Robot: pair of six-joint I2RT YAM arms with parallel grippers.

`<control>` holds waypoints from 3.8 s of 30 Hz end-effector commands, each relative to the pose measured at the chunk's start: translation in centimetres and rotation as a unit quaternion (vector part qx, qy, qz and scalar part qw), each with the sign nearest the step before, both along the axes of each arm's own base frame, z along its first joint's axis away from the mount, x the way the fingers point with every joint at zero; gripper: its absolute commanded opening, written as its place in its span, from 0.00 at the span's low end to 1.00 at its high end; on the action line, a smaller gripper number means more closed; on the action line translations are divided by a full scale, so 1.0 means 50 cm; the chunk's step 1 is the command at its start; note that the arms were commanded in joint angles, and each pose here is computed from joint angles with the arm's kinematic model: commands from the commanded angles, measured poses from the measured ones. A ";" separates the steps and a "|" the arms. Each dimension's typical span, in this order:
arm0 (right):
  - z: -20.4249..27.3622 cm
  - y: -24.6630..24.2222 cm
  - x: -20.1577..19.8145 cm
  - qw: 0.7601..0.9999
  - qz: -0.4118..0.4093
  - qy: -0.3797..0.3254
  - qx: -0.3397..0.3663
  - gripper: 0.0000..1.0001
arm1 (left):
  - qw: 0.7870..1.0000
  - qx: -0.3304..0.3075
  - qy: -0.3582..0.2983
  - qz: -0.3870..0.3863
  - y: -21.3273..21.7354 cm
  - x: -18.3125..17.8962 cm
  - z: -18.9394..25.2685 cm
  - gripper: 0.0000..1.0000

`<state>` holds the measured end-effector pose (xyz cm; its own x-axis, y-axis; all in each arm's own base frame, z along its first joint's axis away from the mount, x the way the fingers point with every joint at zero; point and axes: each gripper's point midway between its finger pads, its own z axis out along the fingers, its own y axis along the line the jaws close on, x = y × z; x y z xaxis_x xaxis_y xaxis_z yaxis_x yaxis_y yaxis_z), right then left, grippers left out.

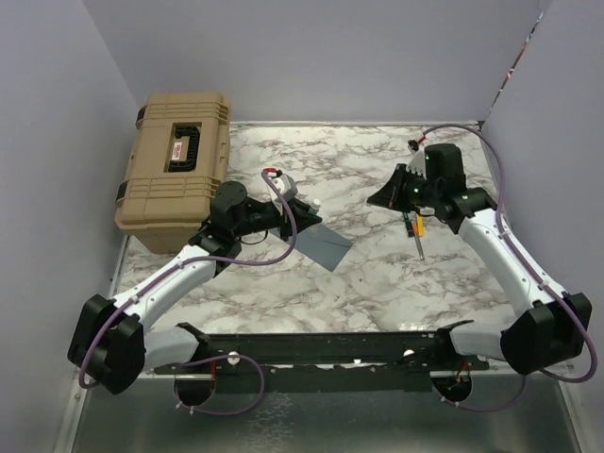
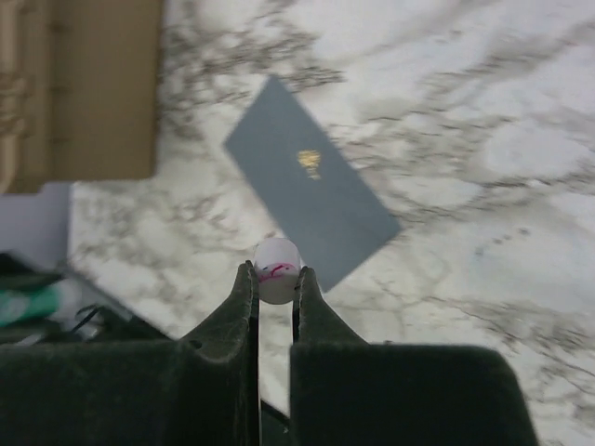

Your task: Place the letter into the envelope and seal it

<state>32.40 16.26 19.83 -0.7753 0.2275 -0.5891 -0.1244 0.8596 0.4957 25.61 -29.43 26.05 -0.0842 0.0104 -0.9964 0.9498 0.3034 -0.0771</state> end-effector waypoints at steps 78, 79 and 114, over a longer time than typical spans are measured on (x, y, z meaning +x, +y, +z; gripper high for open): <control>0.217 0.262 -0.168 0.924 0.289 0.012 0.249 0.00 | 0.991 0.122 0.005 -0.050 -0.024 -0.014 -0.036 0.00; 0.221 0.262 -0.167 0.924 0.289 0.011 0.249 0.00 | 0.991 0.126 0.004 -0.049 -0.024 -0.012 -0.036 0.00; 0.082 0.269 -0.162 0.953 0.228 0.142 0.137 0.00 | 0.964 0.233 -0.116 -0.062 -0.023 0.037 -0.007 0.00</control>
<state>26.18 28.94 25.59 -0.9064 -0.0417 -0.4204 -0.3682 0.5657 0.7378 25.80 -29.06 21.48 0.0008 0.5179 -0.8554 0.9818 0.1619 0.0990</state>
